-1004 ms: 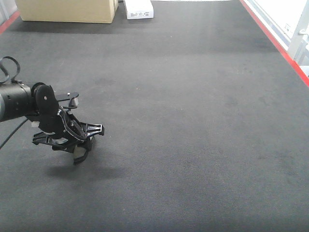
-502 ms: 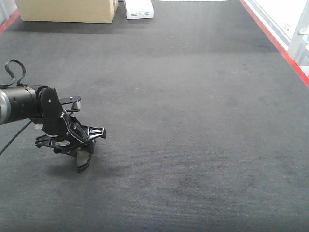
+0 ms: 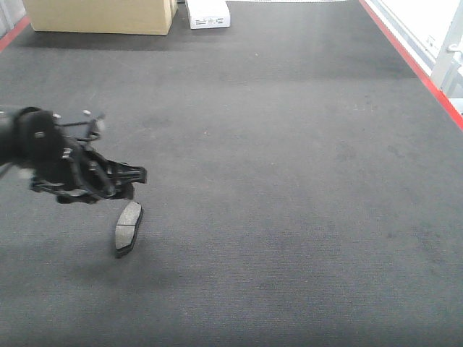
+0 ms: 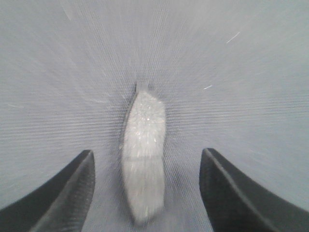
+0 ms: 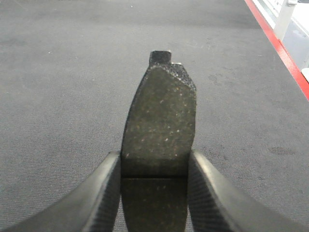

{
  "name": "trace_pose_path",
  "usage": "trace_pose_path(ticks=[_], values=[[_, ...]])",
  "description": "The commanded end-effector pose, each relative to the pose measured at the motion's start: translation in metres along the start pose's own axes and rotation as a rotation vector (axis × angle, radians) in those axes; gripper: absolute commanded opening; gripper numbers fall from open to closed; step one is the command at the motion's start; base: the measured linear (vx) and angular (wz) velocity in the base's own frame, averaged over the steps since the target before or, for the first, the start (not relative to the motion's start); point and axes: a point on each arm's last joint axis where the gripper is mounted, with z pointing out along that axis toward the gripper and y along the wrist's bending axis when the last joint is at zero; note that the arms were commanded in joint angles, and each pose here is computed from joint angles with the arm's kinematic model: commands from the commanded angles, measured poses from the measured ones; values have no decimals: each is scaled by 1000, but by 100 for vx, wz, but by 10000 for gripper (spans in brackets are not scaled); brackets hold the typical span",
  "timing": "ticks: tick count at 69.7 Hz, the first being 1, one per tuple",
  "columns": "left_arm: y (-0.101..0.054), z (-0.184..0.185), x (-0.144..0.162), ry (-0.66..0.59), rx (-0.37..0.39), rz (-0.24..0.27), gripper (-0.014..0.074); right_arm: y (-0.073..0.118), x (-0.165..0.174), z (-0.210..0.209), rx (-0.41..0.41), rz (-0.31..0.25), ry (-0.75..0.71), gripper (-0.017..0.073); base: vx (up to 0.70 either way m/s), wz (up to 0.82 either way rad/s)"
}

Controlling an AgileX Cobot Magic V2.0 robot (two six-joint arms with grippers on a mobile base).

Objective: Move and align brake pads A on conveyor
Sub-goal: 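Lower the left gripper's brake pad onto the belt and open it, then raise the empty left gripper away from the placed pad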

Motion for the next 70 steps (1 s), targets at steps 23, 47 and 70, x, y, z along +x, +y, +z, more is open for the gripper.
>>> trace_pose_path(ticks=[23, 47, 70], values=[[17, -105, 75, -316, 38, 65, 339, -1, -18, -4, 9, -15, -119, 22, 0, 0], [30, -160, 131, -494, 84, 72, 224, -1, -18, -4, 9, -15, -119, 22, 0, 0], [42, -189, 180, -616, 71, 211, 92, -1, -18, -4, 9, -15, -119, 22, 0, 0]])
